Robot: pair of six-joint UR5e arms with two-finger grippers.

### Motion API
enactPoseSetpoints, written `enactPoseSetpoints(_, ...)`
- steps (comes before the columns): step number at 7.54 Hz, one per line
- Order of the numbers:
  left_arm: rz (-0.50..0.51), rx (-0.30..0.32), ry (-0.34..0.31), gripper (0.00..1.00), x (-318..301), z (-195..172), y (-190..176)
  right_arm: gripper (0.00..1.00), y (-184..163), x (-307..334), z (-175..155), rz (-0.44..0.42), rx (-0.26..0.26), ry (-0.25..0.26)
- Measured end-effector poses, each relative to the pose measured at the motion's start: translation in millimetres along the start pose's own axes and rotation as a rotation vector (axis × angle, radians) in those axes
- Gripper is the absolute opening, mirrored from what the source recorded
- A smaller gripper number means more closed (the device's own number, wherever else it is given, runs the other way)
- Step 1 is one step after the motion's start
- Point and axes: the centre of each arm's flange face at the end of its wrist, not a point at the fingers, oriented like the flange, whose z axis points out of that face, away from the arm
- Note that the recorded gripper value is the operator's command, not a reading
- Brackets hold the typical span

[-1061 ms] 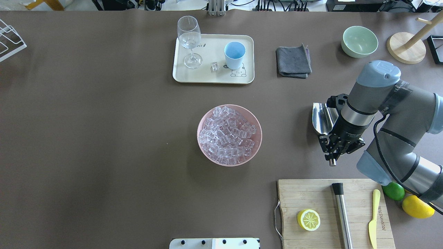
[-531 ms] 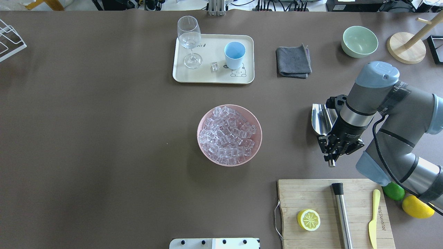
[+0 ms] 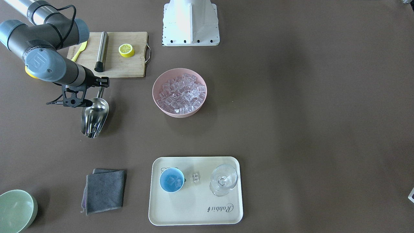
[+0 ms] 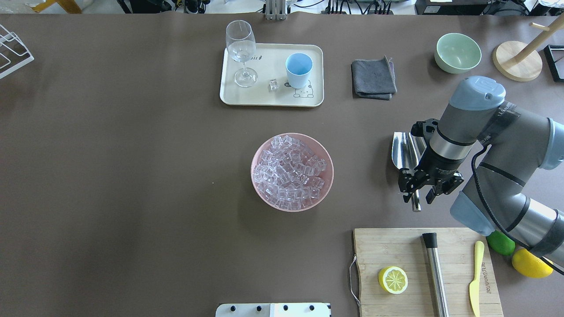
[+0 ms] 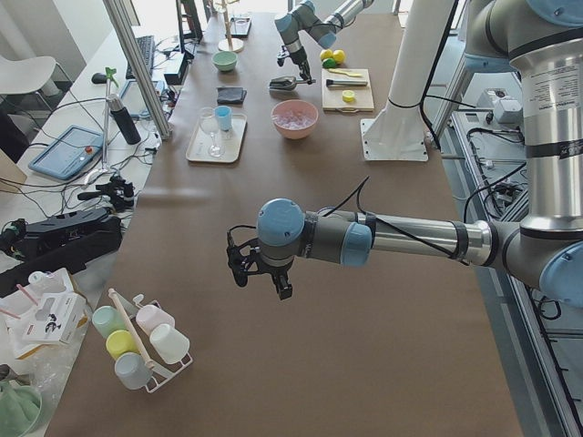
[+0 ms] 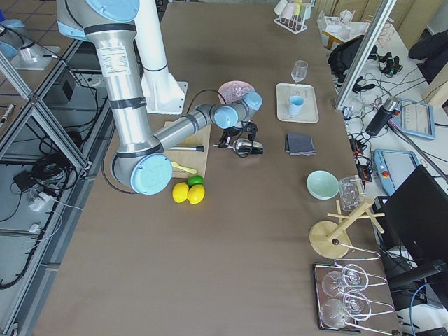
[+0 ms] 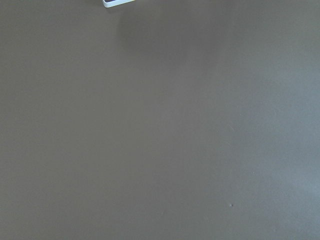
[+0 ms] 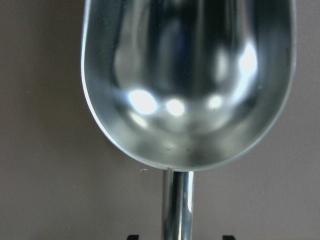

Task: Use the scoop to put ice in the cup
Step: 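Lower the scoop onto the table beside the dark cloth with the right gripper, then open the right gripper and release the scoop handle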

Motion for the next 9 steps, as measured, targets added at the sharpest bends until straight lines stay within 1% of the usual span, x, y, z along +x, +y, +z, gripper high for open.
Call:
enactPoseSetpoints(3, -0.002, 0.003, -0.007, 0.98, -1.8, 0.5, -1.7, 0.99, 2.0, -2.6, -3.4, -0.009, 0.005, -0.004)
enactPoseSetpoints(7, -0.011, 0.000, -0.013, 0.98, -6.1, 2.7, -1.7, 0.99, 12.8, -9.1, -17.3, -0.031, 0.022, -0.021)
enactPoseSetpoints(9, -0.013, -0.001, -0.014, 0.98, -7.5, 3.4, -1.1, 0.99, 16.8, -10.0, -27.1, -0.041, 0.043, -0.026)
